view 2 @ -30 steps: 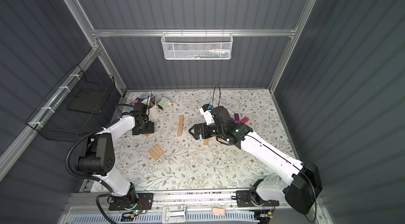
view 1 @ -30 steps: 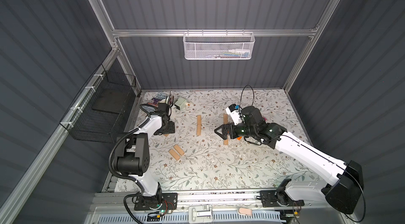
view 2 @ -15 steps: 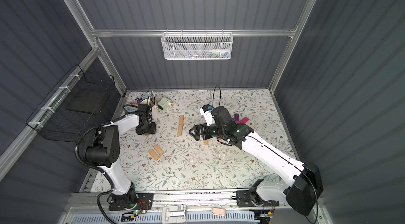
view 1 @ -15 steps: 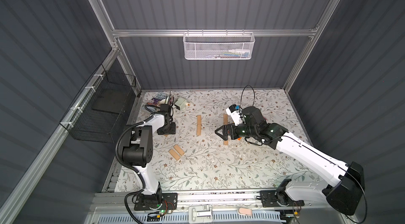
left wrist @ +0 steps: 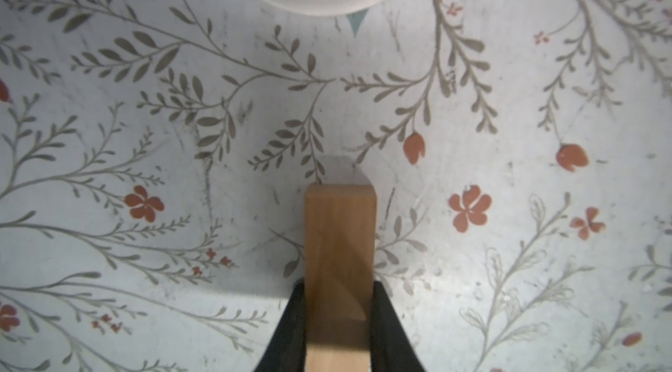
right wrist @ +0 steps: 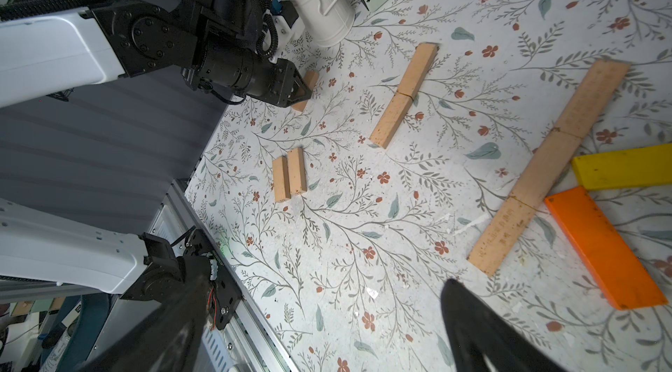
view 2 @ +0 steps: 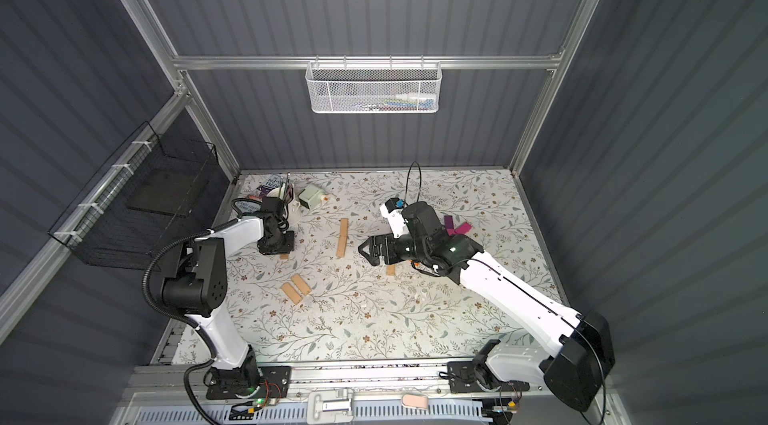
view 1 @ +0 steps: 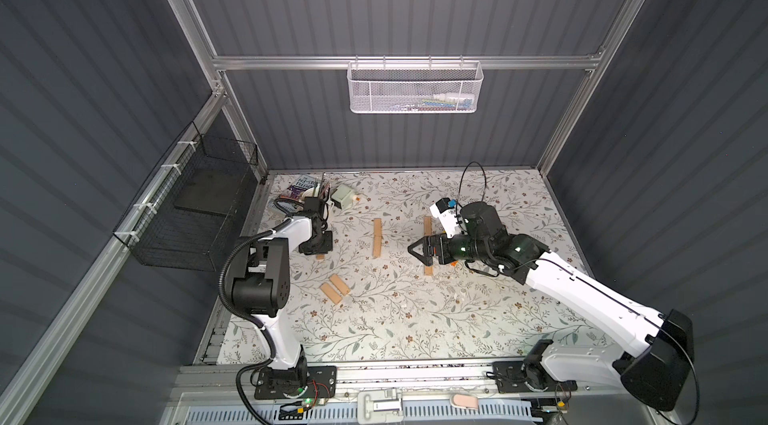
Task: Assemble the letter k with building blocks
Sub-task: Pick up the building block from the center of the board, then assemble the building block at the center of the board.
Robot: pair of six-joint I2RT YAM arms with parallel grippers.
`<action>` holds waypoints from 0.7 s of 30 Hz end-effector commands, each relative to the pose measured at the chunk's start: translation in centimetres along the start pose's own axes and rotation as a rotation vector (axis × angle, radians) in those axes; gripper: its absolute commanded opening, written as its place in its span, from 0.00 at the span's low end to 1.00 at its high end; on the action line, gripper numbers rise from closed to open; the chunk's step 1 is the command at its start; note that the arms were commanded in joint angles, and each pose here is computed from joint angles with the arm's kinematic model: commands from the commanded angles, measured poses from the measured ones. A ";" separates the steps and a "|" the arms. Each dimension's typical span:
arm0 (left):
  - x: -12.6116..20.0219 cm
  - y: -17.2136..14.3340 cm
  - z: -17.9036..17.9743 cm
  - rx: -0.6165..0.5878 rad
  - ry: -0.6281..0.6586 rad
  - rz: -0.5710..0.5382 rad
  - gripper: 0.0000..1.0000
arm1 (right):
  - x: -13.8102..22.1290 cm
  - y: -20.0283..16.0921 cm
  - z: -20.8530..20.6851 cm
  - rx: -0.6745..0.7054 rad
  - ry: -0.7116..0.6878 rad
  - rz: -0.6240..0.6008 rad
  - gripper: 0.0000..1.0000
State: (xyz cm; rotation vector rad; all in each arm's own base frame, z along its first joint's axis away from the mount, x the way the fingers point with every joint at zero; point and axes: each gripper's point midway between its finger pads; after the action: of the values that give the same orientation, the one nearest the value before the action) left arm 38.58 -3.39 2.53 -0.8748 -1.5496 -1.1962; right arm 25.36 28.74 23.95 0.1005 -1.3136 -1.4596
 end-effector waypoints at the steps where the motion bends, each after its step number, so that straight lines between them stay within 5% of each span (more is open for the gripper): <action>1: 0.9 -1.3 -1.0 0.052 -0.077 0.030 0.19 | -0.2 -0.1 0.4 -0.028 0.014 0.015 0.99; 7: 5.7 -2.7 -4.7 0.052 -0.164 -0.055 0.19 | -0.3 0.1 0.0 -0.058 0.000 -0.001 0.99; 13: 10.9 -7.4 -10.7 -0.043 -0.240 -0.122 0.19 | 0.0 -0.6 -1.5 -0.082 -0.079 -0.011 0.99; 21: 10.8 -12.6 -14.9 -0.141 -0.209 -0.121 0.19 | 0.2 -1.3 -2.8 -0.100 -0.143 -0.007 0.99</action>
State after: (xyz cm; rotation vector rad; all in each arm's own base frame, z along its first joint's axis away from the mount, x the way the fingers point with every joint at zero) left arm 28.38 -22.03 12.24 -1.1188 -1.7829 -1.3730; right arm 26.40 27.22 21.89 -0.0483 -1.3382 -1.5368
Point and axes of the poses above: each gripper's point midway between its finger pads, its own x axis back along the fingers, its own z axis along the line the jaws close on, y = z × x, and after that the axes turned 13 degrees about x, right-handed
